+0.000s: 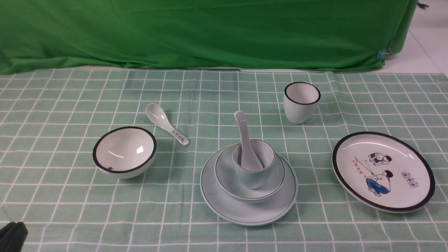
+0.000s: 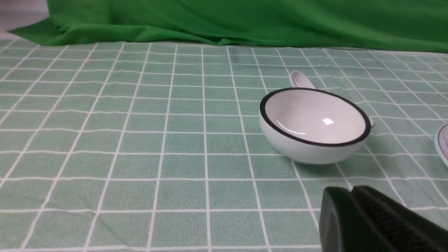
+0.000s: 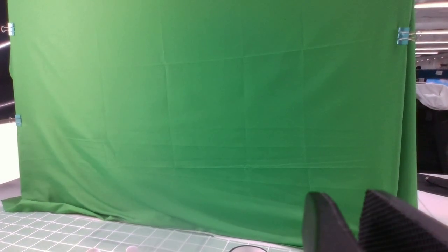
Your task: Place the bowls on the plates on the blue tablecloth, put the cups on the bowls, and place the spoons in the cups.
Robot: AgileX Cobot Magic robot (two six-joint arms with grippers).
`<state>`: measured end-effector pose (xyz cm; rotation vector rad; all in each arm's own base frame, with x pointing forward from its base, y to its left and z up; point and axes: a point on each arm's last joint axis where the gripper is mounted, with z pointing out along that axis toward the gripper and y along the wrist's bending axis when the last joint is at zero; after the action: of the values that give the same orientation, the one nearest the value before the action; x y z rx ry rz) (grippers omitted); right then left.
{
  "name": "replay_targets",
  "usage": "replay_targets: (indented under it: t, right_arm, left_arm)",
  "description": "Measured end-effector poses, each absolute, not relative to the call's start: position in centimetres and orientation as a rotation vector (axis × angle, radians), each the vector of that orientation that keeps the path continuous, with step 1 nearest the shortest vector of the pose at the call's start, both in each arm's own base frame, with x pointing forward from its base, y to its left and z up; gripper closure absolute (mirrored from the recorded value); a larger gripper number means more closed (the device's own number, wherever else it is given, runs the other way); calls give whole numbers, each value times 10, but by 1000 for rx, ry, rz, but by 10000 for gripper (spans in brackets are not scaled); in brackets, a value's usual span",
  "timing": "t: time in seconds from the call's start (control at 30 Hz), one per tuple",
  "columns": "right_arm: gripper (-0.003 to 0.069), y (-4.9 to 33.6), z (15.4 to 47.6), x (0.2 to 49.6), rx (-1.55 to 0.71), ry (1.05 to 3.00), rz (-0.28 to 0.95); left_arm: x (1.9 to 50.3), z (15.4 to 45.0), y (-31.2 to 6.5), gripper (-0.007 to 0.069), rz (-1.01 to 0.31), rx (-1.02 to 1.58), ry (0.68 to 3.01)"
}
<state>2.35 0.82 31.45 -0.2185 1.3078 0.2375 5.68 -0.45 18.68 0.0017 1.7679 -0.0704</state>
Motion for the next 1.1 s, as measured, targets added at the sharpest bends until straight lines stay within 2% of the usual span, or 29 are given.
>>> replay_targets:
  t: [0.73,0.83,0.93,1.1]
  right_arm:
    - [418,8,314,24,-238,1305,212]
    - [418,9,309,25,-293,1356,156]
    - [418,8,295,29,-321,1426,36]
    - [418,3,240,46,-256,1627,-158]
  left_arm:
    - [57,187,-5,613,-70,3,1771]
    - [57,187,-5,613,-70,3,1771]
    - [57,187,-5,613,-70,3,1771]
    - [57,187,-5,613,-70,3,1771]
